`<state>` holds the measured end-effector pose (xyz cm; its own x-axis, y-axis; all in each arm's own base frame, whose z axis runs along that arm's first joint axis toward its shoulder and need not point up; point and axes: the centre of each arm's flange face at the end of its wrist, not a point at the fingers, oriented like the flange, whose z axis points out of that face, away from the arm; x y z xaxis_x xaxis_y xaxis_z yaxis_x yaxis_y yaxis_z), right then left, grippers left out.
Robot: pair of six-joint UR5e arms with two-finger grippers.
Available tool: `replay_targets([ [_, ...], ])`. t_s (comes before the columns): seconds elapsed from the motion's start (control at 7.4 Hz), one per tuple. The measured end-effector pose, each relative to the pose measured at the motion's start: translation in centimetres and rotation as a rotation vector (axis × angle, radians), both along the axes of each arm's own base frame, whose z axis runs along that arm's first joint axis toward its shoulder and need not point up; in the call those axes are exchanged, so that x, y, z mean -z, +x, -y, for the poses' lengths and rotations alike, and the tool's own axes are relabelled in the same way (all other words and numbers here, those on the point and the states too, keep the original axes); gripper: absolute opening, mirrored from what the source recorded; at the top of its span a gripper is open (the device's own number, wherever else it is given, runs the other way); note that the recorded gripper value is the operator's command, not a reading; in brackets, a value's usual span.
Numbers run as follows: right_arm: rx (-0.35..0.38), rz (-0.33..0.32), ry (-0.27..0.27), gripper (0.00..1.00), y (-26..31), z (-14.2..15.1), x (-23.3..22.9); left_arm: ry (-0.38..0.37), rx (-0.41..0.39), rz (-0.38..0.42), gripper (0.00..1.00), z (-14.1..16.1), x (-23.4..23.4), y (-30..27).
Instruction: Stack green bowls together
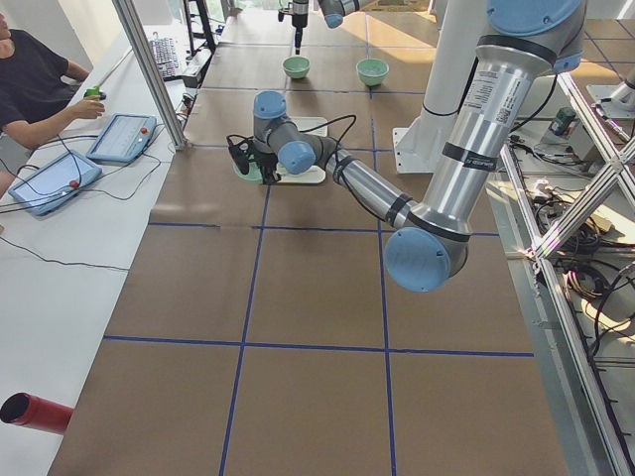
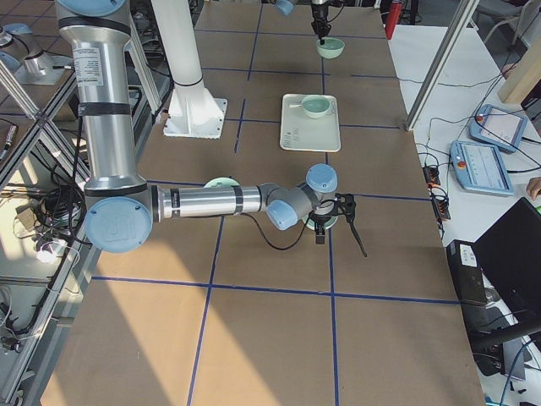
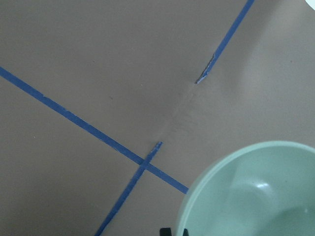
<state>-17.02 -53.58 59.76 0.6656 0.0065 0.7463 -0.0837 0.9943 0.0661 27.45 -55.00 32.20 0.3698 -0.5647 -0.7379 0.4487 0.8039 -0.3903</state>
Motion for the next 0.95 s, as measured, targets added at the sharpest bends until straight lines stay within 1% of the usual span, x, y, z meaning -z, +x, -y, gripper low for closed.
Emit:
replay_targets([
  [0.14, 0.011, -0.012, -0.007, 0.90, -1.0, 0.2, -0.6, -0.016, 0.001, -0.008, 0.00, 0.0, 1.4, 1.1],
  [0.27, 0.021, -0.020, -0.014, 0.47, -1.8, 0.2, -1.1, -0.019, -0.001, -0.015, 0.00, 0.1, 2.3, 1.7],
  [0.41, 0.030, -0.023, -0.017, 0.00, -2.3, 0.1, -1.3, -0.018, -0.003, -0.020, 0.00, 0.2, 3.0, 2.2],
  [0.68, 0.037, -0.019, -0.015, 0.00, -2.8, 0.2, -1.0, -0.023, -0.008, -0.030, 0.00, 0.0, 4.2, 3.5],
  [0.95, 0.040, -0.011, -0.007, 0.00, -3.1, 0.7, -0.3, -0.047, 0.005, -0.043, 0.00, -0.7, 6.4, 7.2],
])
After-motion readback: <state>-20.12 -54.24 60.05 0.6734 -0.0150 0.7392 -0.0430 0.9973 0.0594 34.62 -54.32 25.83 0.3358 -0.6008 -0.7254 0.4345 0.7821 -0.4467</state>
